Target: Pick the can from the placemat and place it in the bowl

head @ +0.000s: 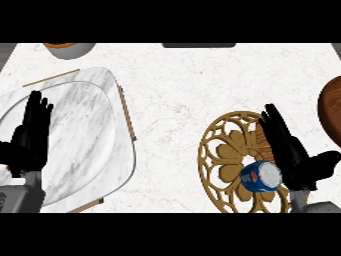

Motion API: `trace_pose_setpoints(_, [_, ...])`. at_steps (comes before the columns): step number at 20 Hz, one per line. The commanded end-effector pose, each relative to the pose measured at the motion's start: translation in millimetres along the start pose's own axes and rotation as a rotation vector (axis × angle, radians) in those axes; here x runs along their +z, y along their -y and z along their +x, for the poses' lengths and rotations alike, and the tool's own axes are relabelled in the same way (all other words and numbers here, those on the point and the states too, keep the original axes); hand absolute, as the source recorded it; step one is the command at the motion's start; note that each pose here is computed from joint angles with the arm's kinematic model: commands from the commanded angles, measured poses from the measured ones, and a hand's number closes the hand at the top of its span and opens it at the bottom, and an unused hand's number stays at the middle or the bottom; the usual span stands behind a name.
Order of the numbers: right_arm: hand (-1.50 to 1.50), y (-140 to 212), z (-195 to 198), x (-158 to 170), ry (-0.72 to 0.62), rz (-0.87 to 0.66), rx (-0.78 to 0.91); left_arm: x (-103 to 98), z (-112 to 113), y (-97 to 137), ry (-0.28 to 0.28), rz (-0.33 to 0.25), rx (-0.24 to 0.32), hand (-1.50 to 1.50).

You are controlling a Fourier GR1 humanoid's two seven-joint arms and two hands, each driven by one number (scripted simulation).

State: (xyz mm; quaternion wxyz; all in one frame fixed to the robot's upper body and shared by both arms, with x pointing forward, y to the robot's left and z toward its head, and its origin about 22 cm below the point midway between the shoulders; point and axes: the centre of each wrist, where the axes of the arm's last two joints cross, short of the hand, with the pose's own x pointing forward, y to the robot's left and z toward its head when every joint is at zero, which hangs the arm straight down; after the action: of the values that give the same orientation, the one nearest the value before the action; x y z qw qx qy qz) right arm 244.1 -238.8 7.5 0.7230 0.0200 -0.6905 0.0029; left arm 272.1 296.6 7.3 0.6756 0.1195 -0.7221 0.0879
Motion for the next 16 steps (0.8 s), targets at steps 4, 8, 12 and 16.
trace_pose_setpoints(4, [1.50, 30.9, 109.1, -15.1, 0.396, 0.198, 0.254, -12.8, 19.1, -13.9, 0.020, -0.050, -0.160, 0.00])
trace_pose_setpoints(8, [-1.50, 106.7, 109.8, -3.6, 0.136, 0.062, 0.969, -8.3, 13.1, -19.4, -0.010, -0.063, -0.203, 0.00])
trace_pose_setpoints(12, [-1.50, 91.1, 85.7, 59.1, 0.175, -0.120, 0.806, -8.9, 25.9, -34.8, -0.038, -0.057, -0.221, 0.00])
trace_pose_setpoints(16, [-1.50, 63.9, 87.6, 115.1, 0.214, -0.048, 0.867, -0.1, 25.7, -29.7, -0.052, -0.067, -0.214, 0.00])
